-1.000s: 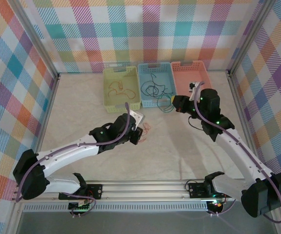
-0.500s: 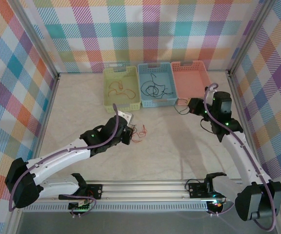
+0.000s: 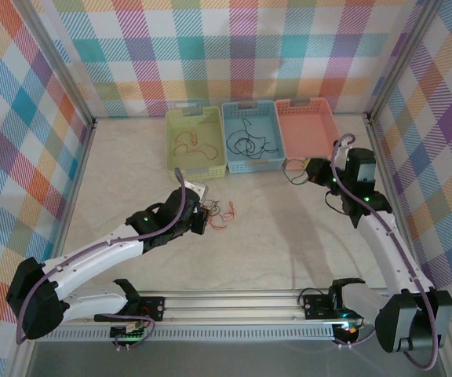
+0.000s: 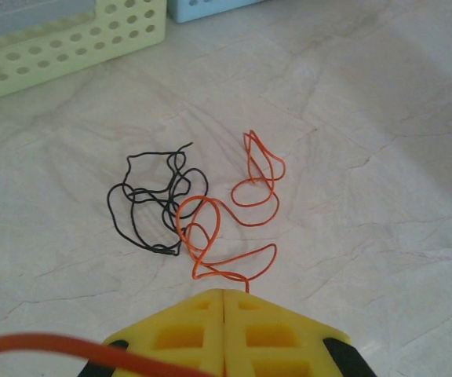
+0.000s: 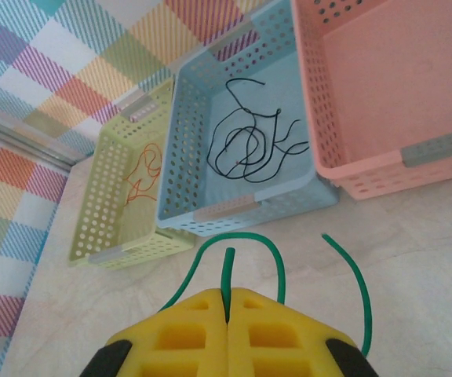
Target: Untangle the cables
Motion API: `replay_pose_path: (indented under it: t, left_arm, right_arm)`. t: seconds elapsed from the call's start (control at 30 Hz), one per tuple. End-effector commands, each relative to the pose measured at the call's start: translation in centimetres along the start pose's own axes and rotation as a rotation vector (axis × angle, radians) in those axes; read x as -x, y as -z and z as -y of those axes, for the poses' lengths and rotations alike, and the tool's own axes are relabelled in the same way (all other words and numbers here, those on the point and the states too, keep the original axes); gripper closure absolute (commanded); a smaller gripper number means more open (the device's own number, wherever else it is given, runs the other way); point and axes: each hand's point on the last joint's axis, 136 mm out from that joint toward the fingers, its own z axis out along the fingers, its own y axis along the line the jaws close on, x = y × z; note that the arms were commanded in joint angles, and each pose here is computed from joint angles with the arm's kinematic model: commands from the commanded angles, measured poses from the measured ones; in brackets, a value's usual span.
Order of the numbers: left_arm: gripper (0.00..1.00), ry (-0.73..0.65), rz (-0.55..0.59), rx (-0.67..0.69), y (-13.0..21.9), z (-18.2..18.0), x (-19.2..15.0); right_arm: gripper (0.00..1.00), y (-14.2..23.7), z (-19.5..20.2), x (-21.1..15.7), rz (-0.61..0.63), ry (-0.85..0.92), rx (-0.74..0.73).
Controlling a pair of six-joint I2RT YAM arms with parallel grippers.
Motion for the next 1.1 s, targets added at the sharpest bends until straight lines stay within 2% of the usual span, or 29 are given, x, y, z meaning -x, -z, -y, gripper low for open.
replay_pose_path:
  t: [0.0,0.23,0.5,0.63,0.67,0.73,0.8,0.93,1.07]
  left_arm:
    - [1.0,0.015,0.018,-0.051,0.0,0.8,0.5]
    - [1.0,0.008,0.023,-0.069,0.3,1.2,0.9]
    - [1.0,0.006,0.035,-0.118,1.1,2.0,1.3]
    - [1.0,0.011,0.041,-0.144,1.5,2.4,1.7]
    - [1.0,0.013,0.044,-0.155,1.6,2.6,1.9]
    - [1.0,0.014,0.046,-0.18,1.8,3.1,2.0]
    - [1.0,0.016,0.051,-0.206,2.1,3.6,2.4]
    - [1.0,0.012,0.061,-0.244,2.8,4.4,3.3]
    - [1.0,0.018,0.089,-0.278,3.5,5.1,4.5]
  right_arm:
    - [1.0,-0.5,-2.0,2.2,0.034,-0.003,0.086]
    - [1.0,-4.3,-3.0,4.8,0.017,-0.019,0.122]
    - [1.0,-9.3,2.6,10.9,0.141,0.019,-0.189]
    - [1.0,-12.7,5.5,12.8,0.125,0.011,-0.295]
    - [0.96,-13.6,6.0,13.1,0.117,0.009,-0.309]
    - [0.66,-15.4,6.9,12.7,0.08,0.011,-0.321]
    - [0.53,-16.4,6.4,12.7,0.063,0.036,-0.276]
    - [0.46,-14.9,2.1,12.1,0.067,0.127,-0.128]
    - [0.44,-11.3,-4.2,7.6,0.036,0.259,0.119]
